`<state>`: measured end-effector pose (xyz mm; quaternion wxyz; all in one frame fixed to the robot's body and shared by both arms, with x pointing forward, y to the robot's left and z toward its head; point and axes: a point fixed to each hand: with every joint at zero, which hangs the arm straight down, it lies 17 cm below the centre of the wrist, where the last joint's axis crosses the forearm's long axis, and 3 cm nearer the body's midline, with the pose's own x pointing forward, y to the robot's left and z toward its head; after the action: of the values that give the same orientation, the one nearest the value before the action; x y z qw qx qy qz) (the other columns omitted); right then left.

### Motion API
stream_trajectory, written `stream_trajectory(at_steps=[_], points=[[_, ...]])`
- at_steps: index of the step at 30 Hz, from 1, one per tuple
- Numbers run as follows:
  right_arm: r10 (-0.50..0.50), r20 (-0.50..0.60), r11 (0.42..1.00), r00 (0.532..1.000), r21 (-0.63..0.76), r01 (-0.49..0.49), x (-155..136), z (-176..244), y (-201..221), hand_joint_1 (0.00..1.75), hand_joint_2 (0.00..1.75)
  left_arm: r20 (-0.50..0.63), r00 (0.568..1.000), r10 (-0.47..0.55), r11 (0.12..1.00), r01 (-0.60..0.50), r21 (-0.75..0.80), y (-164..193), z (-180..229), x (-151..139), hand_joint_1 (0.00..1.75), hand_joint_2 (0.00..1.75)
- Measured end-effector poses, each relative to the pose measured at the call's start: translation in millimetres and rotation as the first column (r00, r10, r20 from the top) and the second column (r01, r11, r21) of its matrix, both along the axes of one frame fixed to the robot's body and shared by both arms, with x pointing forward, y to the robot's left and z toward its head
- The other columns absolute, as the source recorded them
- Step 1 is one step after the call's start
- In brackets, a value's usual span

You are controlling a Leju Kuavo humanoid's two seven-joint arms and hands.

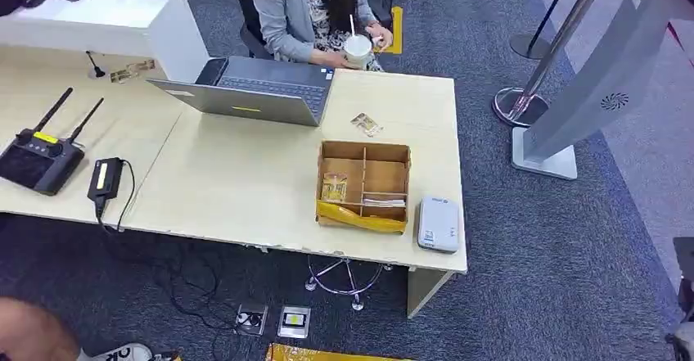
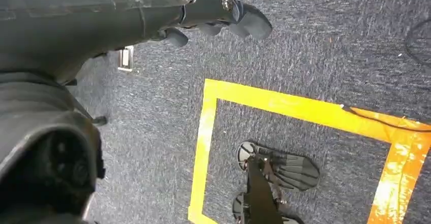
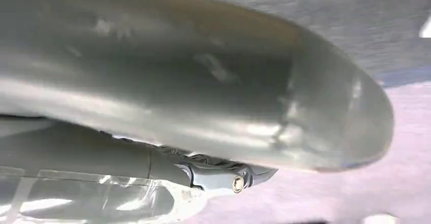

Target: Pass the card to the sensor for recognition and then transmit it.

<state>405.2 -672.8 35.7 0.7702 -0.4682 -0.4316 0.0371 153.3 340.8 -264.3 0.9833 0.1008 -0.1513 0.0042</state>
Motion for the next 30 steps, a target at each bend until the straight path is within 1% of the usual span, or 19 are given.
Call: stream_trajectory(at_steps=[2, 3, 4, 7, 11, 15, 18, 24, 30], points=[[0.088, -0.011, 0.991, 0.996, -0.100, -0.088, 31, 30, 16, 0.00, 0.00, 0.001, 1.000, -0.008, 1.000, 0.008, 0.000, -1, 0, 0, 0.00, 0.00], [0.155, -0.021, 0.972, 0.988, -0.173, -0.156, 51, 50, 33, 0.00, 0.00, 0.002, 1.000, -0.014, 1.000, 0.014, -0.001, -3, 0, 1, 0.00, 0.00], [0.200, -0.026, 0.953, 0.979, -0.225, -0.201, 66, 66, 45, 0.00, 0.00, 0.005, 1.000, -0.019, 1.000, 0.019, -0.002, -3, 1, 4, 0.00, 0.00], [0.328, -0.037, 0.878, 0.944, -0.358, -0.319, 106, 116, 92, 0.00, 0.00, 0.007, 1.000, -0.029, 1.000, 0.029, -0.007, -6, 2, 10, 0.00, 0.00], [0.469, -0.059, 0.767, 0.881, -0.467, -0.440, 139, 160, 154, 0.00, 0.00, 0.002, 0.999, -0.041, 0.999, 0.041, -0.012, -11, 2, 12, 0.00, 0.00], [0.579, -0.082, 0.652, 0.811, -0.551, -0.521, 157, 195, 216, 0.00, 0.00, -0.001, 0.999, -0.045, 0.999, 0.045, -0.014, -13, 3, 15, 0.00, 0.00], [0.637, -0.094, 0.582, 0.765, -0.592, -0.557, 164, 214, 255, 0.00, 0.00, -0.004, 0.999, -0.044, 0.999, 0.044, -0.017, -15, 3, 16, 0.00, 0.00], [0.724, -0.099, 0.497, 0.682, -0.611, -0.616, 170, 231, 319, 0.00, 0.00, -0.006, 0.999, -0.044, 0.999, 0.044, -0.022, -19, 3, 16, 0.00, 0.00], [0.774, -0.131, 0.420, 0.620, -0.626, -0.657, 173, 235, 362, 0.00, 0.00, -0.006, 0.999, -0.047, 0.999, 0.047, -0.027, -22, 3, 17, 0.00, 0.00]])
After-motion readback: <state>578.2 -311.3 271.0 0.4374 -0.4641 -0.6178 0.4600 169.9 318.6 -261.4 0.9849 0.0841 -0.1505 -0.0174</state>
